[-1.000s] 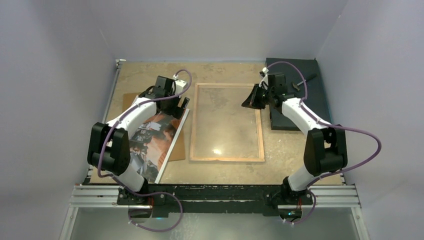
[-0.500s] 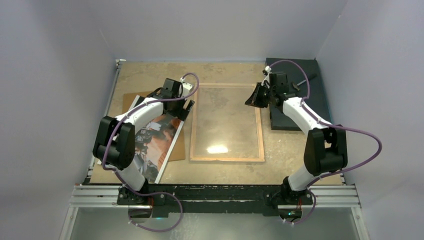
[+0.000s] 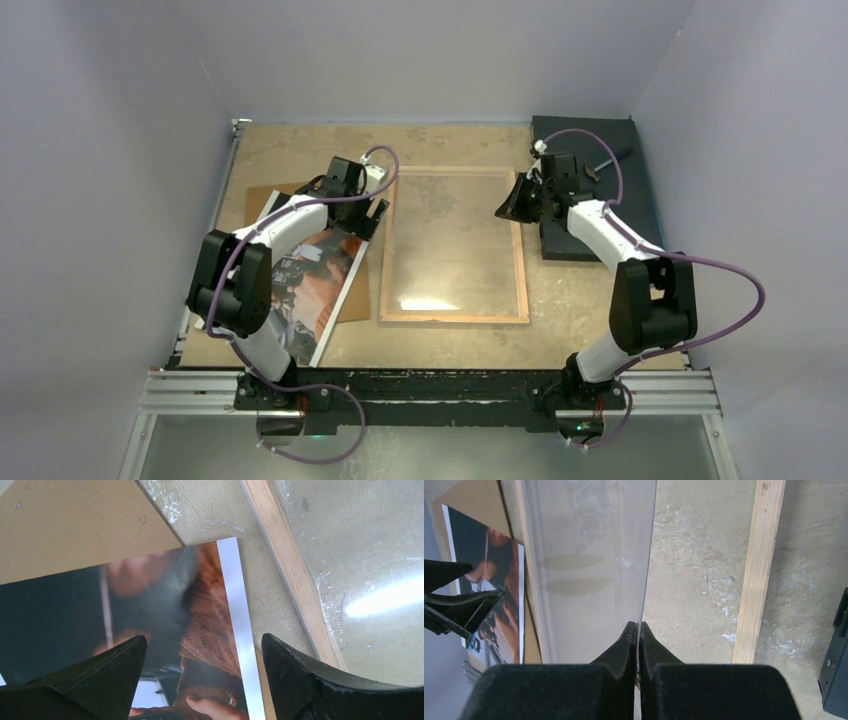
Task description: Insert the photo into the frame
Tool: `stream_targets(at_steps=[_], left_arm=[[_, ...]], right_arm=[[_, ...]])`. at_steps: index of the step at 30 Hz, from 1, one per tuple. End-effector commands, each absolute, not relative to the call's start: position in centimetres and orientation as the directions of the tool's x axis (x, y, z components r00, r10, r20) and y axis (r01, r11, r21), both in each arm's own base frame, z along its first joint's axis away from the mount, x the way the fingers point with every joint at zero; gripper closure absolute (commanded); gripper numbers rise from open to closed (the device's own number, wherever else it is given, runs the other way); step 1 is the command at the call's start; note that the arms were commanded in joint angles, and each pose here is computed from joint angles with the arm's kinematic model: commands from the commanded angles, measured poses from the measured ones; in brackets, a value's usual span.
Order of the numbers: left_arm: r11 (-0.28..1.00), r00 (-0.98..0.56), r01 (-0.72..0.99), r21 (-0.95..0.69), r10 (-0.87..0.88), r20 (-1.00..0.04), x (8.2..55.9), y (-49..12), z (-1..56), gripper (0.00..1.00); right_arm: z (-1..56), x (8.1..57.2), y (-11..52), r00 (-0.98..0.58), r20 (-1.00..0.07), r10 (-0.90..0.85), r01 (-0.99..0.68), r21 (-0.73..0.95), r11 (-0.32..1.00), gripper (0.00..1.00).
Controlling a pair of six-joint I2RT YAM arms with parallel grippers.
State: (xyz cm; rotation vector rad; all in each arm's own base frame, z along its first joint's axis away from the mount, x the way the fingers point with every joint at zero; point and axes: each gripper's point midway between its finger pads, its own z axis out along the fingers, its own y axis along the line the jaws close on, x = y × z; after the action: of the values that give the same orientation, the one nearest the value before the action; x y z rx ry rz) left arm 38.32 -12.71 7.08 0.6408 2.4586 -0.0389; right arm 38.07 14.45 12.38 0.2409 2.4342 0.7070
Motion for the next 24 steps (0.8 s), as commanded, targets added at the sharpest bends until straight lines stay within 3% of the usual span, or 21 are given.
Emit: stream_targets(at_steps=[1, 24], left_arm=[[0.885, -0.678, 0.447, 0.130, 0.430, -0.597, 39.6, -13.1, 8.3, 0.17], [0.859, -0.651, 0.502, 0.095, 0.448, -0.613, 40.5, -16.5, 6.3, 0.28]], right_arm=[[13.1, 38.2, 13.5, -0.782, -0.529, 0.330, 0.014, 0.514, 0.857, 1.00], [13.0, 37.7, 14.2, -0.826, -0.492, 0.276, -0.033, 0.530, 0.847, 1.00]])
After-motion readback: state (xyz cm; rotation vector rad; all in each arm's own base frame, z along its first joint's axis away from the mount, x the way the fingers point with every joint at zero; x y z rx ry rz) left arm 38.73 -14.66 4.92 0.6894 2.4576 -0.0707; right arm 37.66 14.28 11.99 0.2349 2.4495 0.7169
